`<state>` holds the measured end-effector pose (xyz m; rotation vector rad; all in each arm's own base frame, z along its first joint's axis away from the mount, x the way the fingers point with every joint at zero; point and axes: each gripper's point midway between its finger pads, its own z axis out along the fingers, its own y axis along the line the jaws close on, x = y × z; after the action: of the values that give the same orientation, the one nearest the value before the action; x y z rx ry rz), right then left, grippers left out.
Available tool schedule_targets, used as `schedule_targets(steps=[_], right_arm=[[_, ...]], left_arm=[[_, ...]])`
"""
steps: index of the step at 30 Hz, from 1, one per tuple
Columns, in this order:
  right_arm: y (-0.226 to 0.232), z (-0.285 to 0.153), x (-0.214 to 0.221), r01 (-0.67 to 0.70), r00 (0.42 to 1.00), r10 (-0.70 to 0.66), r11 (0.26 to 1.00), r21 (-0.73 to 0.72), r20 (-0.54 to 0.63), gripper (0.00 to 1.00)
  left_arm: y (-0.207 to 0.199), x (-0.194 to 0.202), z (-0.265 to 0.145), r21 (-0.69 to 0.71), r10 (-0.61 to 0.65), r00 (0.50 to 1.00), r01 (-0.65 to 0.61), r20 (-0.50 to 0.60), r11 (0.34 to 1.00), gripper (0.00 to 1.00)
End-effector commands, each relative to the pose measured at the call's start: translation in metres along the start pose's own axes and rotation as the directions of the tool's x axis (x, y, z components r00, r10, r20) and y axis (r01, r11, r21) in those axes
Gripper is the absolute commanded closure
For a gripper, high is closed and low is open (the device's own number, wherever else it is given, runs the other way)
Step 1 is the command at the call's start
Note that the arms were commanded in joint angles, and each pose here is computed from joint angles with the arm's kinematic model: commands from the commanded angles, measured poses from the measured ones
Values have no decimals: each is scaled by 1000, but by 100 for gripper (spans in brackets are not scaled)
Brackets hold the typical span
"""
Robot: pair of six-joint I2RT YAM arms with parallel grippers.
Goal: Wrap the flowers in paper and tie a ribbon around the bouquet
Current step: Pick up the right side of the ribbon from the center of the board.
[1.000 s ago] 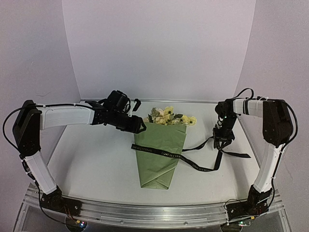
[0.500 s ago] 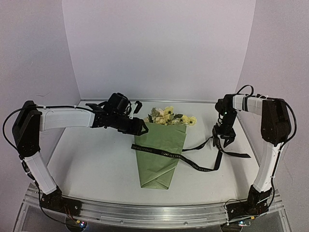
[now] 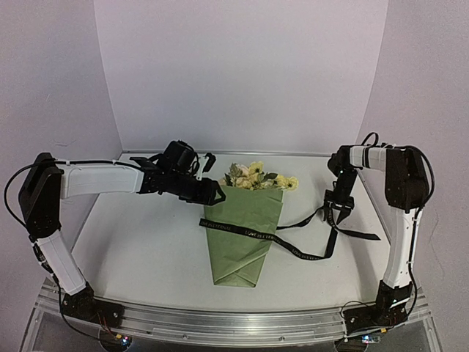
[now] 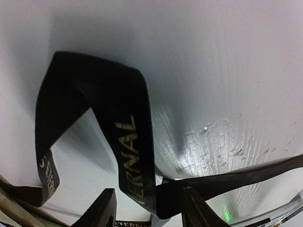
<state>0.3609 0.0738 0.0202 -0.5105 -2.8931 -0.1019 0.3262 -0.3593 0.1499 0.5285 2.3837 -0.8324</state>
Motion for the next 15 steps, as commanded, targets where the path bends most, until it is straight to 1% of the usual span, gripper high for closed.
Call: schedule_targets(steps=[1, 2, 6, 7, 8, 11, 15], right_arm=[[7, -8, -10, -24, 1000, 24, 1000, -11, 16, 55], [9, -8, -10, -23, 1000, 23, 1000, -19, 12, 61], [17, -14, -8, -47, 999, 47, 997, -65, -2, 90], [20, -18, -6, -58, 998, 58, 995, -84, -2, 96], [23, -24, -3, -73, 997, 73, 991, -109, -4, 99], [39, -51, 12, -126, 992, 125, 969, -214, -15, 100], [64, -91, 36, -174, 984, 179, 930, -325, -12, 100]], left_arm=[[-21, -28, -21, 57, 13, 996, -19, 93, 998, 42], [-21, -27, -21, 59, 13, 996, -19, 91, 998, 42], [-23, -28, -21, 66, 13, 995, -19, 95, 998, 42], [-24, -29, -21, 71, 12, 995, -19, 98, 997, 42], [-25, -29, -21, 79, 12, 995, -20, 101, 997, 42], [-30, -29, -19, 102, 19, 993, -31, 119, 994, 41], [-48, -31, -14, 145, 66, 984, -90, 167, 985, 41]])
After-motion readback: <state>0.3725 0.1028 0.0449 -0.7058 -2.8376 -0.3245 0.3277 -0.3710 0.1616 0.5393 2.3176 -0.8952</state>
